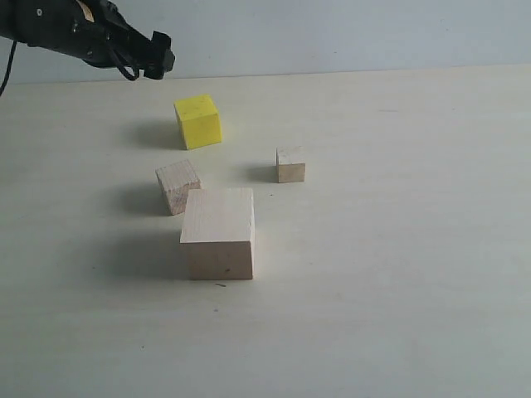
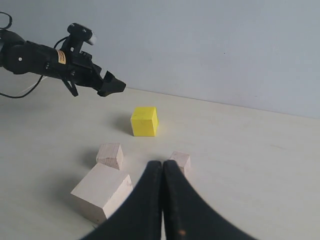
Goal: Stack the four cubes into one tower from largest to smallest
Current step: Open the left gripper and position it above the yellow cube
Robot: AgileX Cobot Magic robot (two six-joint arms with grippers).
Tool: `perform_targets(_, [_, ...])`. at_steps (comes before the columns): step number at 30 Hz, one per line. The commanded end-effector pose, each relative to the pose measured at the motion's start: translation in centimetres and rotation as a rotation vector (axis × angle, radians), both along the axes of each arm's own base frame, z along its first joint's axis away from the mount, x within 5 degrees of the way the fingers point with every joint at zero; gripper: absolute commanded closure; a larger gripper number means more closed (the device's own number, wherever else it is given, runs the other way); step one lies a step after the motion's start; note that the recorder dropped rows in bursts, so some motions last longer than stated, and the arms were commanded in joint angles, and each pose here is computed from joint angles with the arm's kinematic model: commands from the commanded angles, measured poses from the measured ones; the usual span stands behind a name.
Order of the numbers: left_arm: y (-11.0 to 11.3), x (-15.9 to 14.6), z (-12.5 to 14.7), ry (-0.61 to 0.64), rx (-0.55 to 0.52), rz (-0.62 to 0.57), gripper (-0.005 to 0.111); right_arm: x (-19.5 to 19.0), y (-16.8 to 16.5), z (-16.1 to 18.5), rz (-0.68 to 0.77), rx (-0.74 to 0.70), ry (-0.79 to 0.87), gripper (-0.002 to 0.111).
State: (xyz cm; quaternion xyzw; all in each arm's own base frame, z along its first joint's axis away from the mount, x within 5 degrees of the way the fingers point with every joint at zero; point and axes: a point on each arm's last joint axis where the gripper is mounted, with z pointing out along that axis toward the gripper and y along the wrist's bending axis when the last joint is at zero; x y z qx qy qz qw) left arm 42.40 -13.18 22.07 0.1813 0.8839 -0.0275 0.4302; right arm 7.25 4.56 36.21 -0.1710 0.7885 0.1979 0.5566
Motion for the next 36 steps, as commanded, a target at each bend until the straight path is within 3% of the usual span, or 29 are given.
perform_targets(1, [-0.3, -0.1, 0.9, -0.020, -0.039, 0.017, 0.001, 0.0, 0.0, 0.0, 0.003, 0.001, 0.003, 0.108])
perform_targets(7, [-0.4, 0.0, 1.4, 0.018, -0.127, 0.078, 0.001, 0.0, 0.0, 0.0, 0.003, 0.001, 0.003, 0.108])
perform_targets(10, [-0.5, 0.3, 3.0, 0.064, -0.117, 0.093, 0.001, 0.0, 0.0, 0.0, 0.003, 0.001, 0.003, 0.108])
perform_targets(13, [-0.6, 1.0, 5.9, 0.169, -0.076, 0.116, 0.001, 0.0, 0.0, 0.0, 0.003, 0.001, 0.003, 0.108])
perform_targets(15, [-1.2, 1.5, 6.0, 0.282, -0.127, 0.151, 0.001, 0.0, 0.0, 0.0, 0.003, 0.001, 0.003, 0.108])
perform_targets(19, [-2.8, 3.1, 3.5, 0.458, -0.245, 0.192, 0.001, 0.0, 0.0, 0.0, 0.003, 0.001, 0.003, 0.108])
perform_targets(22, [-3.4, 4.3, 1.2, 0.518, -0.283, 0.233, 0.001, 0.0, 0.0, 0.0, 0.003, 0.001, 0.003, 0.108])
perform_targets(26, [-4.1, 5.3, -0.3, 0.561, -0.341, 0.258, 0.001, 0.0, 0.0, 0.0, 0.003, 0.001, 0.003, 0.108])
perform_targets(36, [-4.7, 6.6, -2.3, 0.613, -0.366, 0.298, 0.001, 0.0, 0.0, 0.0, 0.003, 0.001, 0.003, 0.108])
